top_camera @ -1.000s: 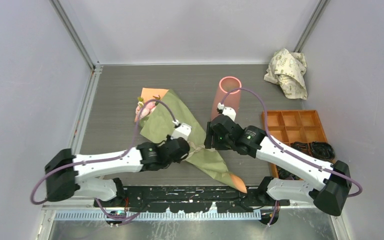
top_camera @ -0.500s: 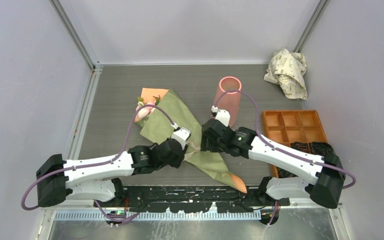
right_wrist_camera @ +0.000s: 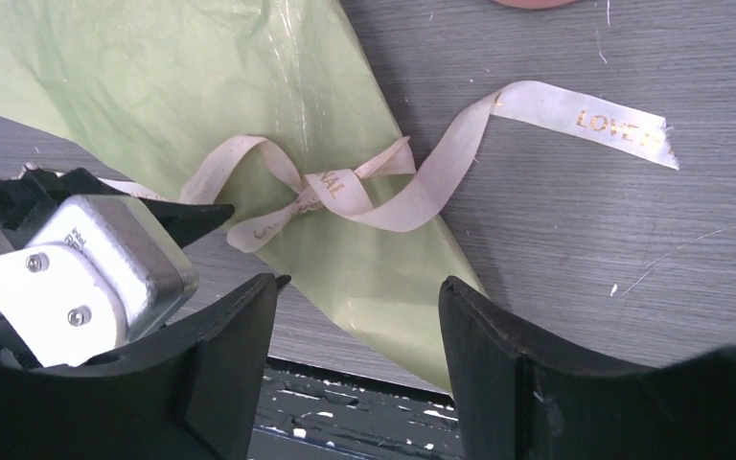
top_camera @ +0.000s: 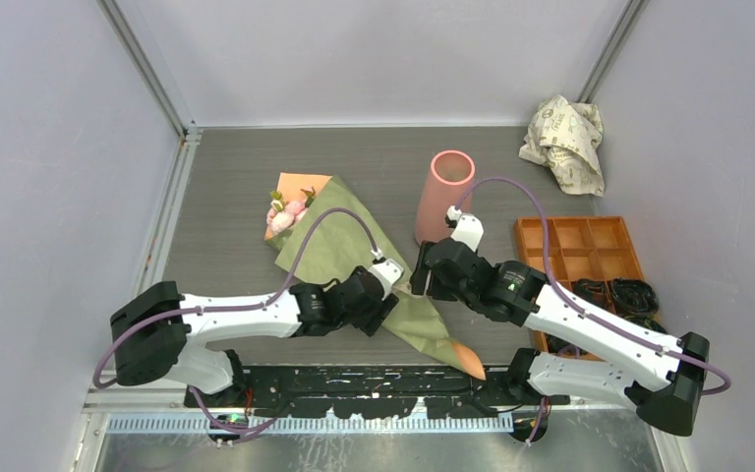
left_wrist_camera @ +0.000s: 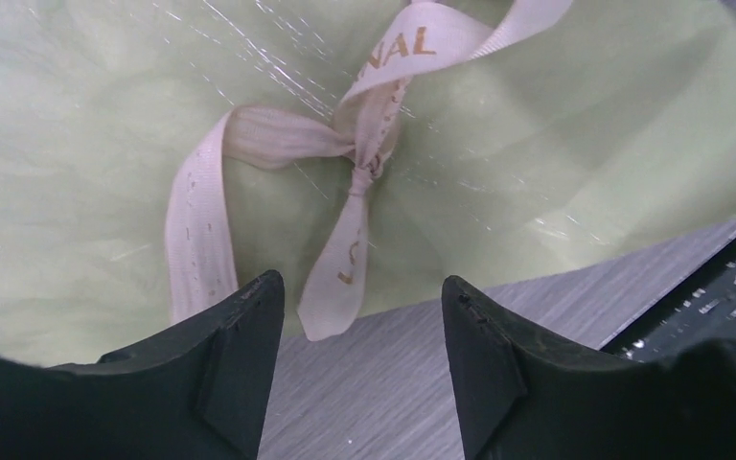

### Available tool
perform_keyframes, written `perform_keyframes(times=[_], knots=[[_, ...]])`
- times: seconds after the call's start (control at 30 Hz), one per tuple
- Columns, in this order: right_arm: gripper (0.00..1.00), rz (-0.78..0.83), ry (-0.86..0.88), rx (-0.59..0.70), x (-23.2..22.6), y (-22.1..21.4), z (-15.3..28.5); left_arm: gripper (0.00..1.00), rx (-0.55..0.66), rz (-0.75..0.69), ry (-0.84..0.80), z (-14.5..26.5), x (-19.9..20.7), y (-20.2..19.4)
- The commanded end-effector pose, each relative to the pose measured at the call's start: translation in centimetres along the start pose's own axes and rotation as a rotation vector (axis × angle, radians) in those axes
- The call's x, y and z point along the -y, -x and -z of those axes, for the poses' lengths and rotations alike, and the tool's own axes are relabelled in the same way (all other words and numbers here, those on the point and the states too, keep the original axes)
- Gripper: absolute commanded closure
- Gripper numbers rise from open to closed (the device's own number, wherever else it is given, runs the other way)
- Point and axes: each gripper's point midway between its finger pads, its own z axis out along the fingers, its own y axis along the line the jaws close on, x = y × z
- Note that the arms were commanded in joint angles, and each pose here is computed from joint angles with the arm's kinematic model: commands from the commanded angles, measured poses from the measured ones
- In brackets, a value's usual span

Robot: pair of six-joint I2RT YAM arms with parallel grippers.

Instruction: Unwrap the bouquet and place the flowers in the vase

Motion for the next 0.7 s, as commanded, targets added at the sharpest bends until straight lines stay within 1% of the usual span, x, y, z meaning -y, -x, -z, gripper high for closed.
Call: perform_keyframes(times=[0.0,0.17,0.23,0.27,0.3,0.37,0.43,0.47,0.53,0.67], knots=[[0.32,-0.041,0.036,0.034,-0.2,0.6,0.7,0.38,0.09,-0.031,0.044,-0.7,-0.2,3.4],[0.32,-0.038,0.056,0.04,-0.5,0.7,1.0,0.41,0.053,-0.061,0.072,-2.4,-0.1,3.2],[0.32,-0.038,0.061,0.042,-0.6,0.8,1.0,0.45,0.048,-0.067,0.074,-2.8,0.1,3.3],[0.33,-0.038,0.062,0.04,-0.6,0.7,1.0,0.49,0.043,-0.07,0.077,-3.0,0.1,3.4],[0.33,-0.039,0.062,0.04,-0.6,0.7,0.9,0.58,0.033,-0.074,0.077,-3.2,0.2,3.3],[0.34,-0.04,0.065,0.036,-0.6,0.5,0.8,0.79,0.009,-0.077,0.082,-3.6,0.3,2.9],[0.35,-0.038,0.066,0.03,-0.6,0.3,0.7,0.92,-0.01,-0.068,0.097,-3.6,0.1,2.5],[0.35,-0.037,0.065,0.027,-0.6,0.2,0.6,0.95,-0.015,-0.06,0.105,-3.4,-0.1,2.4],[0.35,-0.035,0.062,0.018,-0.5,0.0,0.4,0.99,-0.015,-0.025,0.136,-2.7,-0.8,2.0],[0.34,-0.024,0.069,-0.011,-0.9,-0.8,-0.1,1.0,0.034,0.059,0.17,0.5,-2.4,1.8]])
